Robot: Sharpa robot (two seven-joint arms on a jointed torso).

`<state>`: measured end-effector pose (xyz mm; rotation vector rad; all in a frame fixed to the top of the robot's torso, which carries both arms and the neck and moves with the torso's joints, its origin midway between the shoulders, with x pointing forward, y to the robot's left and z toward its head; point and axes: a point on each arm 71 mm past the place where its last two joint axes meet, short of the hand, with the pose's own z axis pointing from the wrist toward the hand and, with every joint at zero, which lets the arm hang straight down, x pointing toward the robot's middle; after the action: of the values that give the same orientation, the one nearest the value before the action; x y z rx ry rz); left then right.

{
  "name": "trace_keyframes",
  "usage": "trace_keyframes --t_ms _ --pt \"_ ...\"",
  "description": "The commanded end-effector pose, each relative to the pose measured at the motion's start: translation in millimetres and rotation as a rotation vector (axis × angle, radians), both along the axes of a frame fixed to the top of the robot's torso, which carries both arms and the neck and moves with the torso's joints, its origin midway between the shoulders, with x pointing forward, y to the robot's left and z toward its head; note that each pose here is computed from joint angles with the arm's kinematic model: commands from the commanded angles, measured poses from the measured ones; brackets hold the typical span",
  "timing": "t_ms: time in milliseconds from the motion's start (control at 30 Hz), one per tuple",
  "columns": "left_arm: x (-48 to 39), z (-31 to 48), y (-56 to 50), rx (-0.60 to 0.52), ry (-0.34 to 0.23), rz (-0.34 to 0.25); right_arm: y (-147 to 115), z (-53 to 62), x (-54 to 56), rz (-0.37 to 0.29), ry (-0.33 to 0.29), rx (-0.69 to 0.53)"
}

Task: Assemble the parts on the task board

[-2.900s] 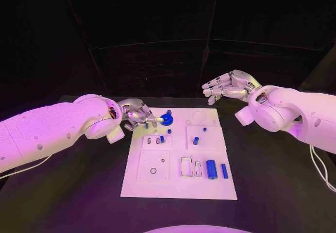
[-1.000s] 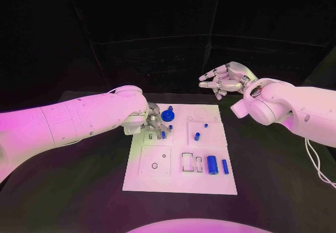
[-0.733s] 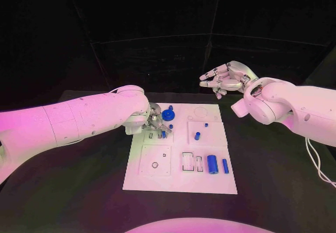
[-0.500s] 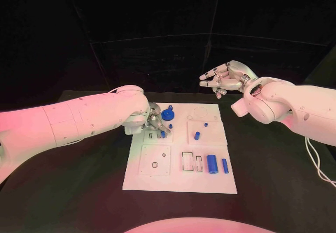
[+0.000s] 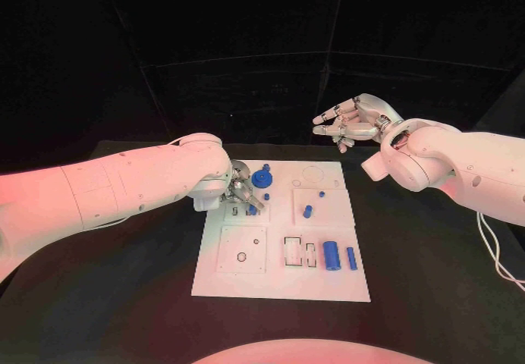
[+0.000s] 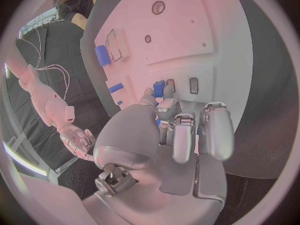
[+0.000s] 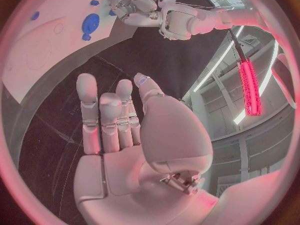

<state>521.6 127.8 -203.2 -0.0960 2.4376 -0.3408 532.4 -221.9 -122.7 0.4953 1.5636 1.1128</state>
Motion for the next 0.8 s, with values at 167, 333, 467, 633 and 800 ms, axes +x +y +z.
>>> trace_keyframes --t_ms 167,333,467,633,800 --pt "-3.4 1.3 -0.1 -0.073 0.017 0.024 0 0.7 1.9 0.0 -0.003 -0.009" --pt "-5.1 2.6 3.2 -0.098 0.002 0.037 -1 0.3 2.7 0.0 0.0 -0.011" --pt "-6.6 5.0 7.4 -0.13 -0.03 0.059 -2 0.1 3.5 -0.003 0.0 -0.012" --pt "-10.3 8.0 12.2 -0.156 -0.094 0.074 -4 -0.1 4.3 -0.006 0.0 -0.013" --pt "-13.6 6.9 16.6 -0.163 -0.134 0.089 -6 -0.3 4.6 -0.011 0.001 -0.014"
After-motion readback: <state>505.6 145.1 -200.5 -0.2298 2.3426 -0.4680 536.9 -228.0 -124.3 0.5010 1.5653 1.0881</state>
